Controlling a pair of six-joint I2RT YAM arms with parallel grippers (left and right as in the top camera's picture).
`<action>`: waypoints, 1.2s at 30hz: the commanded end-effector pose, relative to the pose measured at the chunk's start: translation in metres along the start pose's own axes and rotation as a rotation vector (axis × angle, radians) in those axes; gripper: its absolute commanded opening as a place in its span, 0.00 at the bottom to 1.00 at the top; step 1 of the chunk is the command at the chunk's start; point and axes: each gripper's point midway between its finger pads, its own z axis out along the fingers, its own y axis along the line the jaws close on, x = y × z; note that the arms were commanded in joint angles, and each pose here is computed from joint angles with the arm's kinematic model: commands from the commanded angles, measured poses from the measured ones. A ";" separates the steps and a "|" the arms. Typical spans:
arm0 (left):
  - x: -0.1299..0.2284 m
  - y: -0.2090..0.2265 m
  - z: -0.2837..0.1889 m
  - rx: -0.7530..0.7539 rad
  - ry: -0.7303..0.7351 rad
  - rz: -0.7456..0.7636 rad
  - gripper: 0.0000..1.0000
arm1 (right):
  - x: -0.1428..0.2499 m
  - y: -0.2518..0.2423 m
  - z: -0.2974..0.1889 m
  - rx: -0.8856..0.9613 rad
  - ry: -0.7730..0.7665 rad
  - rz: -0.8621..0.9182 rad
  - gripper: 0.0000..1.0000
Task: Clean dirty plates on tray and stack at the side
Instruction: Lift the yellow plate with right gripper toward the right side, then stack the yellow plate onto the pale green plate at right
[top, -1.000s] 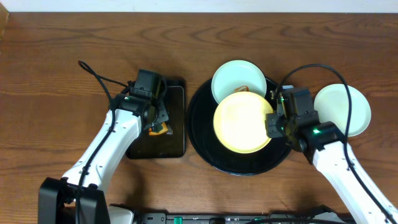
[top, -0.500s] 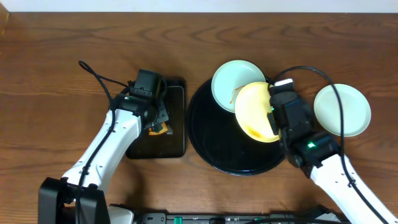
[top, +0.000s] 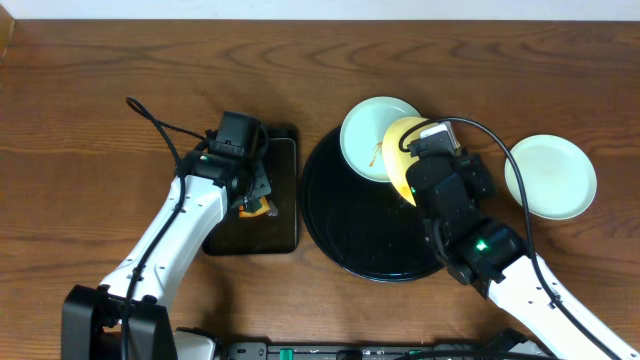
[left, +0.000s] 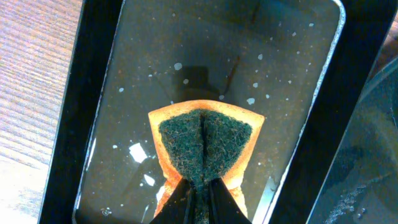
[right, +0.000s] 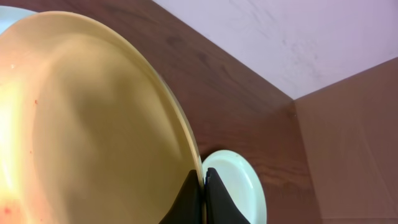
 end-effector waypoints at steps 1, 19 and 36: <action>0.001 0.004 0.003 -0.017 0.002 0.011 0.08 | -0.011 -0.011 -0.006 0.041 -0.026 0.006 0.01; 0.001 0.004 0.003 -0.017 0.002 0.011 0.08 | 0.058 -0.021 0.038 -0.014 0.251 0.691 0.01; 0.001 0.004 0.003 -0.017 0.002 0.011 0.08 | 0.019 -0.009 0.030 -0.178 0.075 0.180 0.01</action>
